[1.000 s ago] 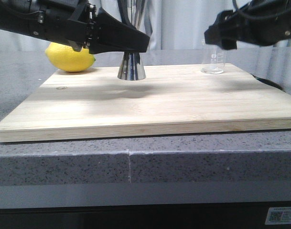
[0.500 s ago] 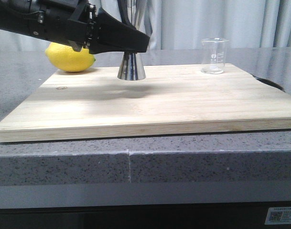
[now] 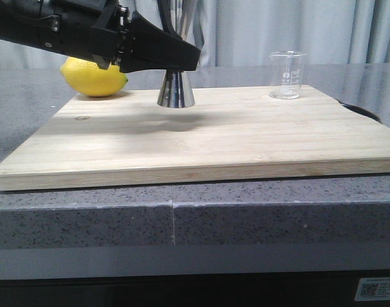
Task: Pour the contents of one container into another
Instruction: 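Lower the filled steel jigger onto the board with the left gripper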
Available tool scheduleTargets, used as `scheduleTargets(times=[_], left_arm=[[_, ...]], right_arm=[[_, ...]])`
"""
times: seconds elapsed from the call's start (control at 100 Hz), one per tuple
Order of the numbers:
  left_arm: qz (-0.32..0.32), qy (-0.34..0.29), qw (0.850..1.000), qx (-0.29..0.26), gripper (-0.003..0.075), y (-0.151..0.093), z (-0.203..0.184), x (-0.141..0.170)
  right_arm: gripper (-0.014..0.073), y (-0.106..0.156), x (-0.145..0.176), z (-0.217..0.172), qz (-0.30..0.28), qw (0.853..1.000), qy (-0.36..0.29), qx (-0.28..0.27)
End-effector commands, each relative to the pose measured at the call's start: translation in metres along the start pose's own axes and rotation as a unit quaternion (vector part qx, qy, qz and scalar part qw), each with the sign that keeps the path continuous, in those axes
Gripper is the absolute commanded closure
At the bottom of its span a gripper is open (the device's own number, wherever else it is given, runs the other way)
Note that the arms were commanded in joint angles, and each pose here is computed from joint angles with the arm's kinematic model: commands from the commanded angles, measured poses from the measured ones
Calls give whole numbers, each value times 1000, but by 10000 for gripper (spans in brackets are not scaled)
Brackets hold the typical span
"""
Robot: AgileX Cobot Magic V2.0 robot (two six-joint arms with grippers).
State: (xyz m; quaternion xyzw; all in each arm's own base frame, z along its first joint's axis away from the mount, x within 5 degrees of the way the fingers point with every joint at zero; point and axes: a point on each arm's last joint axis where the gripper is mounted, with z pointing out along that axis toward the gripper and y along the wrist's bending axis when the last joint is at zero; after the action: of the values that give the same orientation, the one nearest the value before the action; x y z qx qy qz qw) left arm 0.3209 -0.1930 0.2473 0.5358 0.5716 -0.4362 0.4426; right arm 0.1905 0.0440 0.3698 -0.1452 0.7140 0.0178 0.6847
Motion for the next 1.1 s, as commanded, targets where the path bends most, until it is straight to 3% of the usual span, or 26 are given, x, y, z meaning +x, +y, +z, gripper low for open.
scheduleTargets(times=[0.0, 0.22, 0.43, 1.09], left_arm=[[27, -60, 998, -5, 739, -7, -6, -36], [23, -58, 998, -17, 739, -1, -4, -30], [30, -68, 997, -23, 739, 1, -3, -29], [46, -78, 995, -40, 738, 4, -3, -31]], right_arm=[[130, -2, -16, -9, -8, 999, -41, 5], [318, -3, -13, -13, -11, 1000, -17, 6], [423, -4, -19, -24, -25, 999, -35, 11], [433, -4, -19, -34, -28, 999, -38, 14]])
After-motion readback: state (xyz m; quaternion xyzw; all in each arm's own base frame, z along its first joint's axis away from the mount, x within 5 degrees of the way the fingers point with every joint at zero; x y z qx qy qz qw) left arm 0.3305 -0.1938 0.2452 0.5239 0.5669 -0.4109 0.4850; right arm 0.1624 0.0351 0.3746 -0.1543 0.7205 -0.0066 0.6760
